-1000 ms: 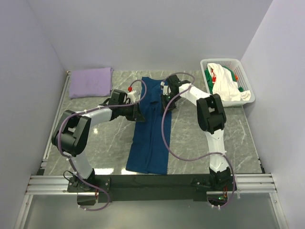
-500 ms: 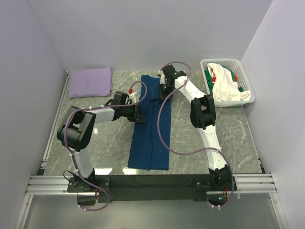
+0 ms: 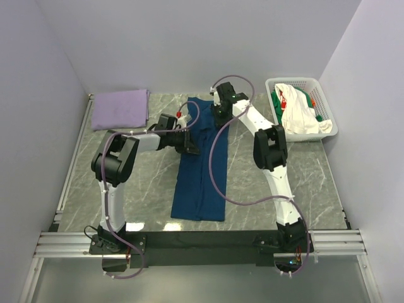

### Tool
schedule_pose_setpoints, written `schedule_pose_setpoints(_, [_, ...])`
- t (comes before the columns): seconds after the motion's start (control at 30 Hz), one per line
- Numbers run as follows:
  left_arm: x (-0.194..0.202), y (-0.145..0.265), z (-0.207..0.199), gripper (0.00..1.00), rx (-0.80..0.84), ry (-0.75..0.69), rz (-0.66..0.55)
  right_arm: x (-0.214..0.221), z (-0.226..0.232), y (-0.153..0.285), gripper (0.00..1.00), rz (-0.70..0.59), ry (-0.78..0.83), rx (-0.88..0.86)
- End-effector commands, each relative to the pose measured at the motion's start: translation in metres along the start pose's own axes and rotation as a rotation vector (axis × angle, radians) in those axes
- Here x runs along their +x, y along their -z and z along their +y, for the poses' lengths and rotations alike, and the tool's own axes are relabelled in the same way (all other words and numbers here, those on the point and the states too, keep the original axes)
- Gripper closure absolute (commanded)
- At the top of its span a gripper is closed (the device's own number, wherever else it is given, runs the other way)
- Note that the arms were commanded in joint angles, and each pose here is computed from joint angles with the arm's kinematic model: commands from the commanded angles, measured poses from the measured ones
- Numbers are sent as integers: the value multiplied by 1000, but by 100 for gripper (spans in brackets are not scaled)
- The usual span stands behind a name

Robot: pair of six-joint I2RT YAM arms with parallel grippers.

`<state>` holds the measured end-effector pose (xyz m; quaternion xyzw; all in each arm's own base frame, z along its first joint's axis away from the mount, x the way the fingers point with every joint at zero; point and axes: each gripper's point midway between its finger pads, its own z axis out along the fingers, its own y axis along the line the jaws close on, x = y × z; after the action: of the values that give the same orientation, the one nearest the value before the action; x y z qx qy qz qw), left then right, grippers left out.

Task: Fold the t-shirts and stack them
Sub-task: Fold the tshirt

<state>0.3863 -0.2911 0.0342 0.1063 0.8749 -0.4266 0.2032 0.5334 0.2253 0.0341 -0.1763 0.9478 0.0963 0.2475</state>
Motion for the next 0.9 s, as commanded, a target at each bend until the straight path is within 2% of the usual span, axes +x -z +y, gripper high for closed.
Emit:
schedule_pose_setpoints(0.0, [-33, 35, -58, 78, 111, -166, -88, -51, 3, 96, 56, -201, 104, 4])
schedule_pose_setpoints(0.03, [-34, 46, -65, 77, 109, -257, -101, -52, 9, 114, 44, -229, 134, -20])
schedule_pose_setpoints(0.07, [-40, 71, -85, 75, 119, -340, -142, -45, 14, 148, 36, -256, 181, -31])
schedule_pose_setpoints(0.13, [-31, 98, -94, 71, 93, -485, -139, -35, 25, 183, 26, -281, 243, -74])
schedule_pose_setpoints(0.17, [-31, 125, -110, 69, 76, -567, -178, -26, 29, 212, 25, -306, 300, -74])
schedule_pose_setpoints(0.2, [-29, 137, -112, 61, 52, -708, -191, -19, 32, 226, 25, -319, 324, -72])
schedule_pose_setpoints(0.23, [-11, 148, -108, 58, 30, -744, -156, -14, 36, 240, 25, -341, 354, -66])
schedule_pose_setpoints(0.27, [-12, 173, -125, 54, 12, -845, -214, 2, 38, 263, 24, -372, 405, -48])
schedule_pose_setpoints(0.3, [-12, 185, -124, 40, -36, -937, -236, 7, 37, 275, 20, -406, 438, -25])
schedule_pose_setpoints(0.33, [-2, 192, -118, 31, -68, -954, -229, 16, 41, 285, 17, -427, 476, -25])
schedule_pose_setpoints(0.37, [-3, 211, -130, 23, -92, -1006, -282, 35, 44, 300, 13, -451, 542, -19])
schedule_pose_setpoints(0.4, [-1, 218, -131, 1, -116, -1035, -295, 44, 45, 306, 7, -467, 558, -17])
schedule_pose_setpoints(0.5, [9, 234, -140, 1, -117, -1069, -326, 78, 58, 324, 6, -504, 664, -76])
schedule_pose_setpoints(0.53, [13, 237, -143, 1, -104, -1098, -316, 98, 63, 324, 6, -463, 738, -117])
schedule_pose_setpoints(0.57, [36, 236, -136, 1, -79, -1090, -223, 119, 80, 331, 6, -462, 804, -228])
schedule_pose_setpoints(0.6, [49, 235, -132, 3, -50, -1198, -165, 138, 91, 330, 6, -429, 859, -278])
schedule_pose_setpoints(0.63, [72, 230, -132, 7, 40, -1221, -98, 150, 96, 326, 9, -416, 878, -288])
schedule_pose_setpoints(0.67, [87, 229, -127, 11, 65, -1245, -56, 176, 93, 312, 11, -366, 909, -269])
schedule_pose_setpoints(0.73, [119, 222, -107, 20, 99, -1271, 16, 199, 110, 299, 16, -368, 995, -284])
schedule_pose_setpoints(0.8, [138, 220, -102, 31, 129, -1406, 30, 234, 113, 279, 22, -319, 1030, -339])
schedule_pose_setpoints(0.83, [158, 213, -88, 34, 147, -1427, 72, 242, 113, 272, 29, -300, 1037, -349])
schedule_pose_setpoints(0.87, [168, 213, -87, 37, 161, -1490, 74, 264, 110, 256, 32, -238, 1063, -363])
